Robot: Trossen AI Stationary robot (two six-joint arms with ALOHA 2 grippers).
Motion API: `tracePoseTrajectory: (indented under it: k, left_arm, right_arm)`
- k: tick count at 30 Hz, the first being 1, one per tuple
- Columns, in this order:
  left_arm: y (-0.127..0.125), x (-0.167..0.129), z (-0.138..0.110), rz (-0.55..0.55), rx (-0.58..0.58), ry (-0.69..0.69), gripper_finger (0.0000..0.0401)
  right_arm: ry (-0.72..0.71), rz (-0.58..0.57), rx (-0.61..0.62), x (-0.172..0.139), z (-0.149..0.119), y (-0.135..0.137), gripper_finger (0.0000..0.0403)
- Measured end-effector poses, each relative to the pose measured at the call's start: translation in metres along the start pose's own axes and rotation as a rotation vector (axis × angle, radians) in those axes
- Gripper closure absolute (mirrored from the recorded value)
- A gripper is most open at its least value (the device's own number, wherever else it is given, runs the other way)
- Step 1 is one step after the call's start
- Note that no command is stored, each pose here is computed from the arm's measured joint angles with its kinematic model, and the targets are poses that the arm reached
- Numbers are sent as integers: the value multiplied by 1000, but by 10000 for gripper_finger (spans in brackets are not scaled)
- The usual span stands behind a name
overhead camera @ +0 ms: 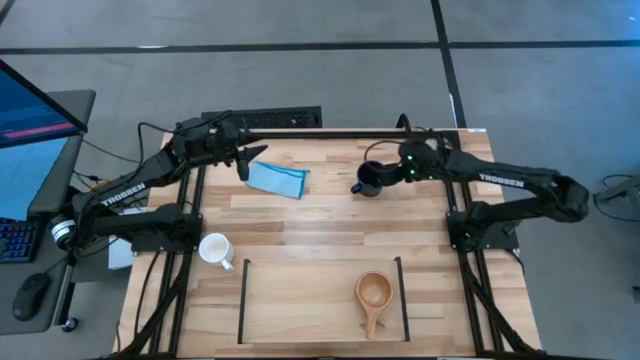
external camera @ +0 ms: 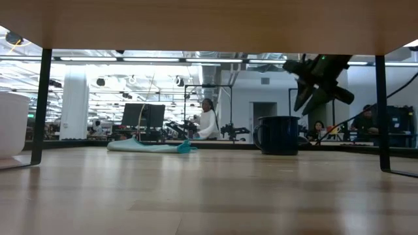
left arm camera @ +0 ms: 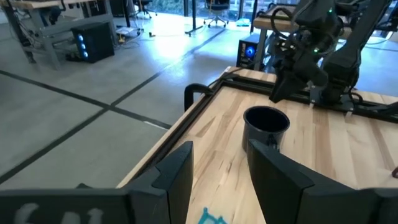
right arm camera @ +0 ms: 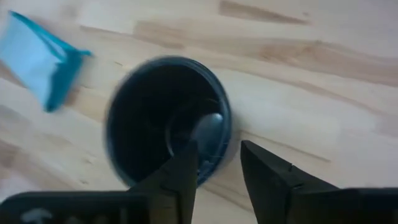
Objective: Stack small to large cups/mugs on shelf
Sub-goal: Put the dark blue mug on the shelf
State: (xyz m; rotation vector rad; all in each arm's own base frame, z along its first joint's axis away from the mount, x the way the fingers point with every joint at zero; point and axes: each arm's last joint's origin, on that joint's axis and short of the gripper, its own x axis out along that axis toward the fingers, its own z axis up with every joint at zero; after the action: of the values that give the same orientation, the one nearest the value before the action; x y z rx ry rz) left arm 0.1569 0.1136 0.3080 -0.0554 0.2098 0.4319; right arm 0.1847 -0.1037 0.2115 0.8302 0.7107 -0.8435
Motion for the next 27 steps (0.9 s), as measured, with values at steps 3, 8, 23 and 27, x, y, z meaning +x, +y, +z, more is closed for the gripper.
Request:
tracePoseTrajectory:
  k: [3,8,23,27]
  left_arm:
    - [0,0,-1,0,-2,10,259]
    - [0,0,-1,0,-3,13,259]
    - [1,0,-2,24,-4,23,259]
    - [1,0,-2,25,-4,23,259]
  right_arm:
    - [29,-26,-8,7,1,2,265]
    - [43,-35,-50,13,6,7,264]
    - [113,-87,-64,35,6,8,273]
    - [113,-87,-64,35,6,8,305]
